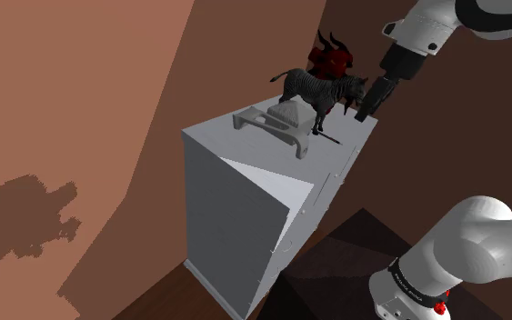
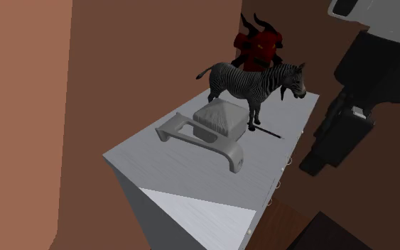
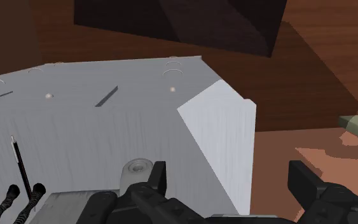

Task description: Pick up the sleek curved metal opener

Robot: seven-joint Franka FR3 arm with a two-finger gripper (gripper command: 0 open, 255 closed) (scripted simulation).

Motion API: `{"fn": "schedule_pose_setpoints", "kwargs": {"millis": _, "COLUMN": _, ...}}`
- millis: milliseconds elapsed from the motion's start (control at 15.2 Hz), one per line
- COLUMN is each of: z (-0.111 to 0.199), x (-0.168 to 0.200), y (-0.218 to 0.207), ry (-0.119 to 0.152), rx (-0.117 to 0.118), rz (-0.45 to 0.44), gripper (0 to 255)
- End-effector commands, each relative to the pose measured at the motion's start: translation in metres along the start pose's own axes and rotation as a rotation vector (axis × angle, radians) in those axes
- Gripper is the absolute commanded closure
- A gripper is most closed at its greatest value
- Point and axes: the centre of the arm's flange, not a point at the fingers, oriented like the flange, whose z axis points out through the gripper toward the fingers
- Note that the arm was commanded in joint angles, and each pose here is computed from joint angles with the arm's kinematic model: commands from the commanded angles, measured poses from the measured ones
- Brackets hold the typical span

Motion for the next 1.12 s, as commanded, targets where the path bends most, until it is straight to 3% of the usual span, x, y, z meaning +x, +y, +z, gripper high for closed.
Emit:
{"fn": "schedule_pose_setpoints", "kwargs": {"millis": 0, "z": 0.0, "x": 0.0, "y": 0.0, "ry": 0.0, "rx": 0.0, "rz": 0.0, "gripper": 0}}
{"fn": "schedule_pose_setpoints", "kwargs": {"millis": 1056, "z": 0.115, "x": 0.18, "y": 0.04, "ry": -0.069, "rx": -0.067, "rz": -0.071, "gripper": 0}}
